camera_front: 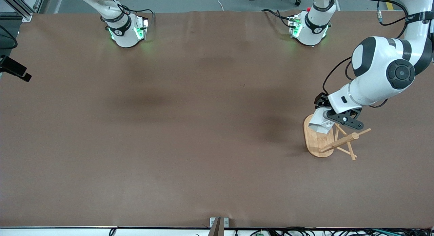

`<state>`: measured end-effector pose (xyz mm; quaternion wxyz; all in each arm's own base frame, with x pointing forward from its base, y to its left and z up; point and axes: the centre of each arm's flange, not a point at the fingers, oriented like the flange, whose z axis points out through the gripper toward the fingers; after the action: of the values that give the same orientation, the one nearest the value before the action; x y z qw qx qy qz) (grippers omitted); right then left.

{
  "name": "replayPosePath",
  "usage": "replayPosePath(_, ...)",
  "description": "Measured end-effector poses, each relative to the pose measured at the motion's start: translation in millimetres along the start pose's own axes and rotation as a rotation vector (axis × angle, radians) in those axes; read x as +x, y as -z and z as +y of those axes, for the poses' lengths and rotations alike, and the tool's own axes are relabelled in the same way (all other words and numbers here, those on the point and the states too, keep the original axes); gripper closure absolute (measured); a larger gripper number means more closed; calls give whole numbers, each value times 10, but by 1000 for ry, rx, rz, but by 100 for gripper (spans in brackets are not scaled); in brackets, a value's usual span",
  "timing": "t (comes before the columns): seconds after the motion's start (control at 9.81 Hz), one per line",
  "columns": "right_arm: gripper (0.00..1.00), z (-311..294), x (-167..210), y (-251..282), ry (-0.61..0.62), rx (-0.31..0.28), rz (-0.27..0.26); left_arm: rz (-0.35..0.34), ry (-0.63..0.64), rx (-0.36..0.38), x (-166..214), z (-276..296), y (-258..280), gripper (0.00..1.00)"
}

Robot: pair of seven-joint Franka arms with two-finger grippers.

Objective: Hang cup on rack
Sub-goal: 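Lower the cup handle hole onto a rack peg with the left gripper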

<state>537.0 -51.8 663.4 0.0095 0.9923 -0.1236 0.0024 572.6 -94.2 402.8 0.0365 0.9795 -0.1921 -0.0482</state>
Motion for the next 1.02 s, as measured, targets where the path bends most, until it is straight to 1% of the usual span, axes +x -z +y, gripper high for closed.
replayPosePath(0.2,0,-14,-2,-3,-23,39,-8,-2,11,0,-8,-62,-18,25)
replayPosePath(0.31,0,-2,-2,-5,-24,43,-10,-2,14,0,-9,-79,-25,25)
replayPosePath(1.02,0,41,3,-7,-10,44,-11,9,33,1,37,-206,-147,25)
